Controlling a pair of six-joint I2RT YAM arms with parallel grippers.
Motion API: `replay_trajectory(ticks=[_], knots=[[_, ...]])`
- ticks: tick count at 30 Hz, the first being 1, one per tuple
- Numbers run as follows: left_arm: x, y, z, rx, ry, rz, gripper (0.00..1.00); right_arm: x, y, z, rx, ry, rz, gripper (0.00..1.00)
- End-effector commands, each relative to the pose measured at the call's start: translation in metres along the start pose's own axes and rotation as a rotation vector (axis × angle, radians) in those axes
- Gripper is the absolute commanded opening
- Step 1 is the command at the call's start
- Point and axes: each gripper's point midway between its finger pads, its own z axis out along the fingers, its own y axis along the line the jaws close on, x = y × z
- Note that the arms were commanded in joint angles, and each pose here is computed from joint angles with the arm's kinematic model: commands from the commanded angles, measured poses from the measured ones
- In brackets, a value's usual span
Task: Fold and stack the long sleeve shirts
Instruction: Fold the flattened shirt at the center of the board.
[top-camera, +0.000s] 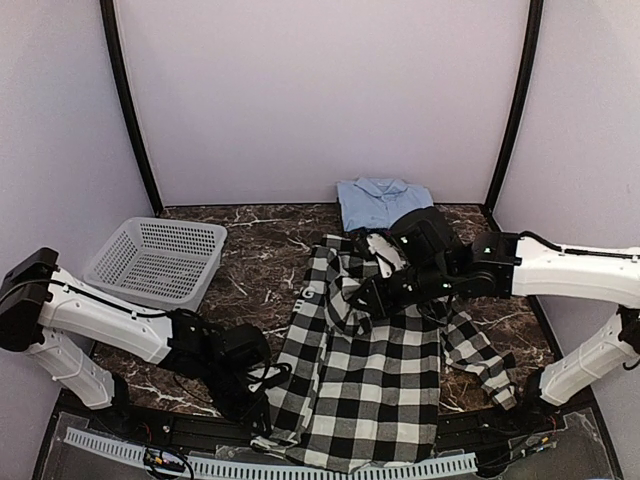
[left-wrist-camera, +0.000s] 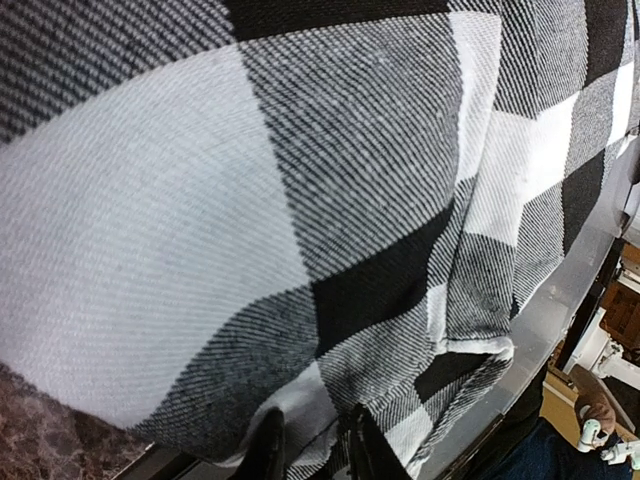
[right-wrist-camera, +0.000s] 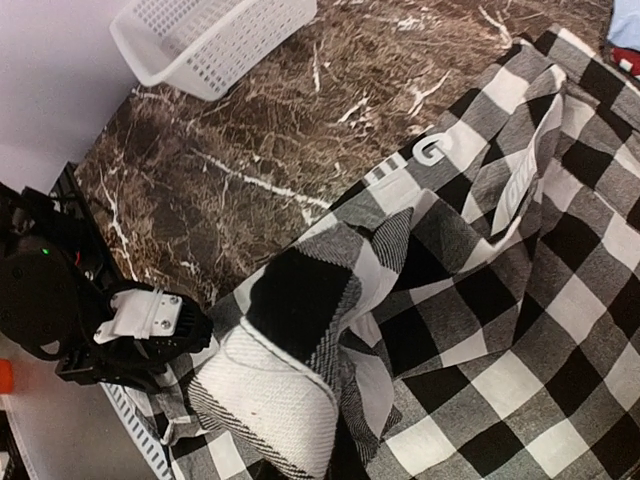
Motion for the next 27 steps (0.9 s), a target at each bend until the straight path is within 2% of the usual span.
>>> replay_trajectory(ticks=[1,2,4,9,11,15,19,21,27], knots=[[-0.008,-0.015,-0.02,0.001,-0.059,0.021,0.27,0.016,0.024,0.016,-0.041,0.092,-0.071,0.0],[-0.014,-0.021,-0.027,0.004,-0.084,0.027,0.32,0.021,0.028,0.022,-0.047,0.113,-0.076,0.0],[-0.024,-0.023,-0.041,-0.015,-0.14,0.017,0.36,0.032,0.04,0.033,-0.087,0.156,-0.09,0.06],[-0.041,-0.014,-0.08,-0.057,-0.276,-0.073,0.43,0.044,0.075,0.045,-0.218,0.2,-0.117,0.42],[-0.05,-0.001,-0.096,-0.066,-0.34,-0.13,0.43,0.043,0.088,0.041,-0.293,0.193,-0.107,0.51],[-0.057,0.009,-0.111,-0.059,-0.398,-0.154,0.46,0.043,0.094,0.038,-0.322,0.187,-0.094,0.58],[-0.059,0.004,-0.104,-0.032,-0.366,-0.125,0.47,0.046,0.07,0.046,-0.194,0.184,-0.065,0.58],[-0.059,-0.009,-0.099,0.036,-0.34,-0.089,0.49,0.049,0.057,0.05,-0.129,0.183,-0.054,0.57],[-0.063,-0.016,-0.087,0.086,-0.315,-0.04,0.54,0.04,0.007,0.052,0.02,0.101,0.043,0.55]])
